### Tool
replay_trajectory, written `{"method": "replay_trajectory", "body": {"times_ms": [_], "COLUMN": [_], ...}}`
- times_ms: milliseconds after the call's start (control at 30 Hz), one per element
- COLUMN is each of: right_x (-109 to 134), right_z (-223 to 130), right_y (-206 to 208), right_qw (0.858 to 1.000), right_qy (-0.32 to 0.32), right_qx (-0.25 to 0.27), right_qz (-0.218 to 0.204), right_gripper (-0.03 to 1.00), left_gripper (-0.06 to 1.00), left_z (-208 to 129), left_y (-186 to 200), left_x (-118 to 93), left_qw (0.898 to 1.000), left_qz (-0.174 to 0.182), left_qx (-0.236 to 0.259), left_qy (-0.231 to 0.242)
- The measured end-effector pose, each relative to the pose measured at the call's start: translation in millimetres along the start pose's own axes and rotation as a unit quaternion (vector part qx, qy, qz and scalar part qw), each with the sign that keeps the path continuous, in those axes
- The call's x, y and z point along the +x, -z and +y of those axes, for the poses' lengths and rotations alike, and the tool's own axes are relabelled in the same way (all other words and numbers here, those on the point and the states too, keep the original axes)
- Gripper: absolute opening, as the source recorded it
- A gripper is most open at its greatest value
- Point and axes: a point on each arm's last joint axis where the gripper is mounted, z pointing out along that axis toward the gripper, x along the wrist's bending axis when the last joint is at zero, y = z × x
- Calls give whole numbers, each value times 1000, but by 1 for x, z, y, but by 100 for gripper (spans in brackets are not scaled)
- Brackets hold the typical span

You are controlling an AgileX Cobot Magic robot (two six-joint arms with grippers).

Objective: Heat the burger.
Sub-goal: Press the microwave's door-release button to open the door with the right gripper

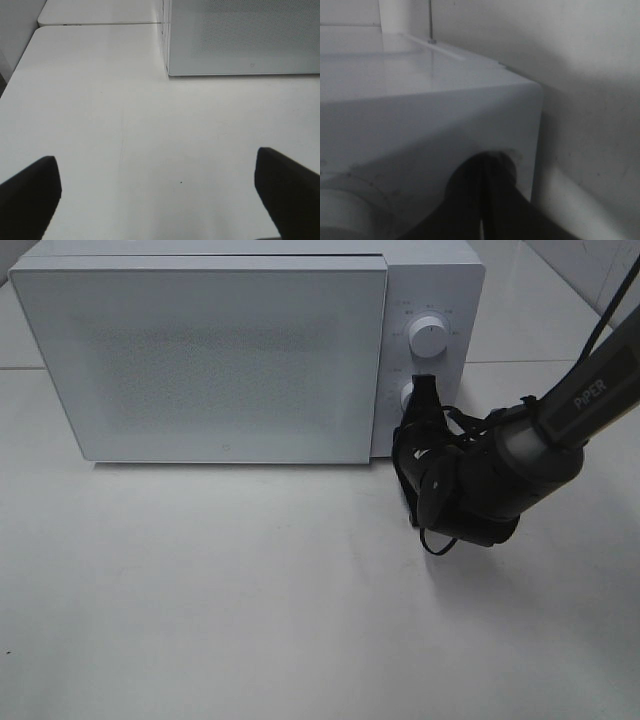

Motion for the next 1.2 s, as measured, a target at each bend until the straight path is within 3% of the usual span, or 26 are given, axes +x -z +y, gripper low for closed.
{"method": "replay_trajectory", "body": {"times_ms": [1200], "right_x": [6], "right_z": [7], "right_y": [6], "right_qw": [999], "right_qy": [8], "right_qx": [31], "right_qz": [-24], "right_gripper": [0], "left_gripper": [99], "left_z": [0], "left_y": [0], "left_x": [0], "left_qw": [1000], "left_qz": [0], "left_qx": [0], "left_qy": [0]}}
